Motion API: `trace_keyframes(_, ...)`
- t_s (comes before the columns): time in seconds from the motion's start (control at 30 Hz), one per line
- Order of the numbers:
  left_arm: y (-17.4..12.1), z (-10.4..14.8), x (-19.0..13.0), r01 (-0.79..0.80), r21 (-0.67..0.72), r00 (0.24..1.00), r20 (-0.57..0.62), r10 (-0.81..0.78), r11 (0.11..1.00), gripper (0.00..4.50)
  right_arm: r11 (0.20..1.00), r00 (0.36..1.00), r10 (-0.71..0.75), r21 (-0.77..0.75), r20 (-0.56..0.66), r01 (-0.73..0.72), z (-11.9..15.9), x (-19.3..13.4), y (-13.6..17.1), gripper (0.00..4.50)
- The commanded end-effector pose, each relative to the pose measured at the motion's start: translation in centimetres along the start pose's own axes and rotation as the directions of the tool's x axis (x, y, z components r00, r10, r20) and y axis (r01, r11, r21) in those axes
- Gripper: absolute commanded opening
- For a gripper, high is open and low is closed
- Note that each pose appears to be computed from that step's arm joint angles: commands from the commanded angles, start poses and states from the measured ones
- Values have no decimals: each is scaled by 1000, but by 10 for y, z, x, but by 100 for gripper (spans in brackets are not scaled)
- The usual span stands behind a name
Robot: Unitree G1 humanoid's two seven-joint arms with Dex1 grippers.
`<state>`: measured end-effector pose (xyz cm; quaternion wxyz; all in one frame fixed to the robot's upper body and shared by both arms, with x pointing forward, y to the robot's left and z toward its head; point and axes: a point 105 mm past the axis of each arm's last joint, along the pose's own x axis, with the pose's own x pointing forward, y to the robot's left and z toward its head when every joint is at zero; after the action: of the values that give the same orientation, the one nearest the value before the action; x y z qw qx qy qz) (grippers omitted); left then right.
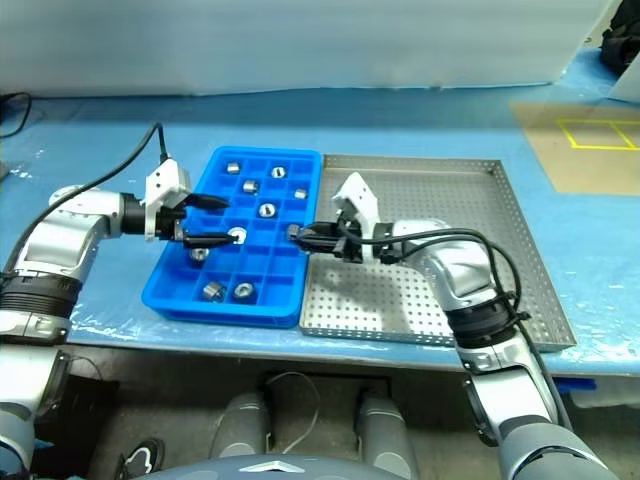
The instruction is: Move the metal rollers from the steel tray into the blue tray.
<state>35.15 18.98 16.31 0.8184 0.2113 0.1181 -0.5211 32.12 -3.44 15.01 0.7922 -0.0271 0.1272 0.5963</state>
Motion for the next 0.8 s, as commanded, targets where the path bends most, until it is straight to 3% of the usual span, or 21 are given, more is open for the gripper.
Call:
trace_keyframes(0.03,-4,9,-8,-21,25,999,26,20,999,422,998,999,53,-44,11,-53,9,7,5,103)
trace_keyframes(0.23,-13,7,-8,-22,5,999,23,22,1000,422,994,995,96,-49,-14,-96,6,11,9,103)
trace_keyframes(0.37,-17,8,-7,-24,-3,999,27,24,1000,422,985,988,154,76,-21,-152,-2,13,15,103)
trace_keyframes(0.53,-20,8,-7,-25,-8,999,24,25,1000,422,973,995,104,207,-12,-99,-8,23,9,103)
trace_keyframes(0.63,-20,9,-6,-23,-10,999,30,23,1000,422,974,995,93,206,24,-96,4,27,8,103)
trace_keyframes(0.8,-13,9,-10,-49,-6,999,23,49,999,422,989,993,-46,145,111,30,37,43,-16,103)
